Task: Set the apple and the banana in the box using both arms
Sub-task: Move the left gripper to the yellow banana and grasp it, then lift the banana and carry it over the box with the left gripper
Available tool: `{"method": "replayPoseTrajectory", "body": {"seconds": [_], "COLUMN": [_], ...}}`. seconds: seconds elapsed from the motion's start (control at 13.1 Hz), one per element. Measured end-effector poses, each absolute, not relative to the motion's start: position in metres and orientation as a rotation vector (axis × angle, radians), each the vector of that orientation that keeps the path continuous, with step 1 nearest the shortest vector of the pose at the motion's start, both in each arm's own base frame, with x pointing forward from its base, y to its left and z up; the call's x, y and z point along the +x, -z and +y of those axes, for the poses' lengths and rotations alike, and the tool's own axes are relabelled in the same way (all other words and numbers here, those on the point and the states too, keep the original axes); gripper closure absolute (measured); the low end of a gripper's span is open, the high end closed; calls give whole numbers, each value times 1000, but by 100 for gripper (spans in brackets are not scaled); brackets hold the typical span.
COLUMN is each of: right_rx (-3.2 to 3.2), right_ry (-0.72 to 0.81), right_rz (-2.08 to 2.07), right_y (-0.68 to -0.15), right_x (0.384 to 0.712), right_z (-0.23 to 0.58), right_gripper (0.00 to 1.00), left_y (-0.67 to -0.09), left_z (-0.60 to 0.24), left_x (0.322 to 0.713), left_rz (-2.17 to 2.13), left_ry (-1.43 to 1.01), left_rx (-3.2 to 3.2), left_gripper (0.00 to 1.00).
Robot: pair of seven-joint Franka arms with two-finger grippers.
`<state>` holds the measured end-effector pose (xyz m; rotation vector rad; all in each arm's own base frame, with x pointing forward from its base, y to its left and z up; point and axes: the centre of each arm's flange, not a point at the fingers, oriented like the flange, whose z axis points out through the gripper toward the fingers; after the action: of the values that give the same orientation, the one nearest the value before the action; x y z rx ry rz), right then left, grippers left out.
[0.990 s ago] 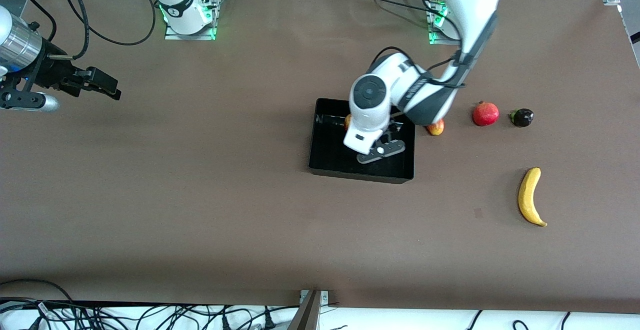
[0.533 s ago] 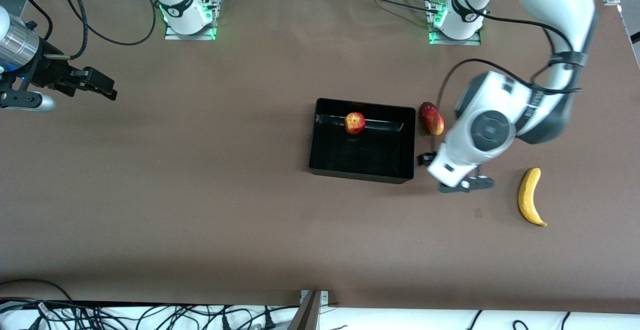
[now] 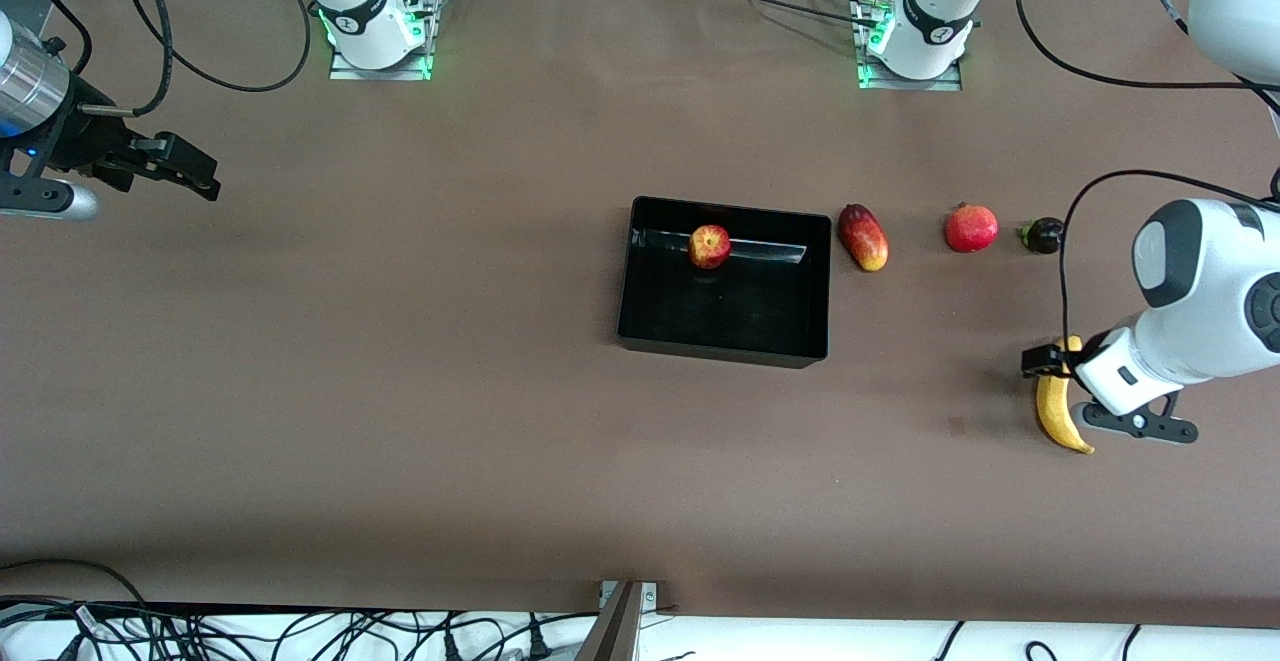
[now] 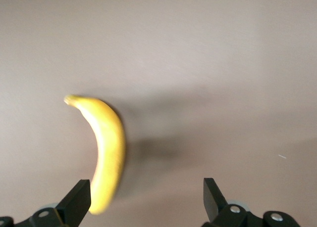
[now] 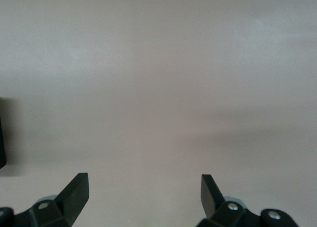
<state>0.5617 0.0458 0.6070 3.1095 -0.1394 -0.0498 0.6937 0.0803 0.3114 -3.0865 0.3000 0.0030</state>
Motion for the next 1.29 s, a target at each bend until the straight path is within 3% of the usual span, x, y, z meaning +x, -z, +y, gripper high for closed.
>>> {"method": "replayPoseTrajectory", "body": {"seconds": [0.3, 0.99, 1.29], "right_rx": [3106, 3105, 3105], "right_ry": [52, 51, 52], "right_rz": [-141, -142, -143], "right_y": [-607, -607, -607], "right_x": [562, 562, 562], "right_z": [45, 44, 44], "right_gripper": [0, 0, 0], "left_y": [-248, -167, -169], "left_z": [112, 144, 139], "left_x": [699, 682, 680], "left_rz": [386, 475, 464], "left_ry": [72, 103, 108], "left_rx": [-3033, -3017, -3022], "left_gripper": [0, 0, 45]}}
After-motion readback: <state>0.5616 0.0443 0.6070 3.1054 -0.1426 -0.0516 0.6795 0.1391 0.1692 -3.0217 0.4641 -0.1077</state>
